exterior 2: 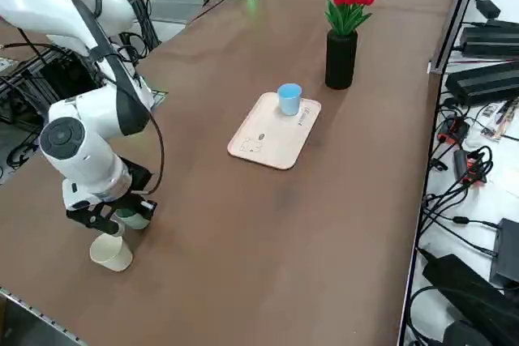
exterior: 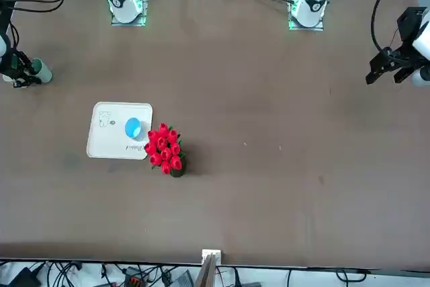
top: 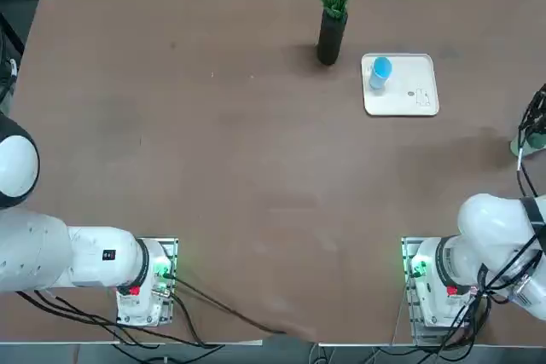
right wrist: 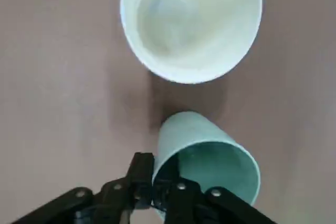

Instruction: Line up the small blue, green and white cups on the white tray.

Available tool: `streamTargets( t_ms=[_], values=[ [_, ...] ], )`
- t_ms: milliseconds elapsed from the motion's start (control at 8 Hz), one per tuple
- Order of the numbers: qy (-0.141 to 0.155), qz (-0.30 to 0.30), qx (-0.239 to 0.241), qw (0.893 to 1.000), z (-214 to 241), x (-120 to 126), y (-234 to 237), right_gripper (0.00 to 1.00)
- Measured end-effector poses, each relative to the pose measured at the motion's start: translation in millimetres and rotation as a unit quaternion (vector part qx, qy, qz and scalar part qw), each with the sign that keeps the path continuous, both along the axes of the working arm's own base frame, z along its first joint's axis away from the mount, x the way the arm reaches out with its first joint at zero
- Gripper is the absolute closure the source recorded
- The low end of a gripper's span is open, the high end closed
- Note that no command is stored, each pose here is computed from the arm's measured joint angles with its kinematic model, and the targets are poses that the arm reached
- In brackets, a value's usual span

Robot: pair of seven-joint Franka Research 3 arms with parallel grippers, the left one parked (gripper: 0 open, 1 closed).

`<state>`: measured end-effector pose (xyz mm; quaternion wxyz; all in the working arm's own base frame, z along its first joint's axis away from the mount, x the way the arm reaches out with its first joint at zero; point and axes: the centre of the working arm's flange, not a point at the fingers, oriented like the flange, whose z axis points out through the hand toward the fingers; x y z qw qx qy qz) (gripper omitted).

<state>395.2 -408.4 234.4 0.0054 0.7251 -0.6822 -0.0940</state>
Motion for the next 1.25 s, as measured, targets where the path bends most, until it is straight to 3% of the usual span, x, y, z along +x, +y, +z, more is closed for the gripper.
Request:
streamTargets(
  t_ms=[250, 375, 750, 1000, 1250],
  values=[
    [0.010, 0.029, 0.013, 0.999, 28.9, 23.2, 19.5, 0.97],
    [0.017, 0.059, 0.027, 0.998, 56.9, 49.5, 47.3, 0.97],
    [-0.016, 0.153, 0.062, 0.986, 112.4, 146.7, 202.4, 0.97],
    [-0.028, 0.152, 0.056, 0.986, 100.2, 187.0, 312.8, 0.97],
    [-0.034, 0.116, 0.046, 0.992, 65.9, 206.2, 380.2, 0.97]
  ],
)
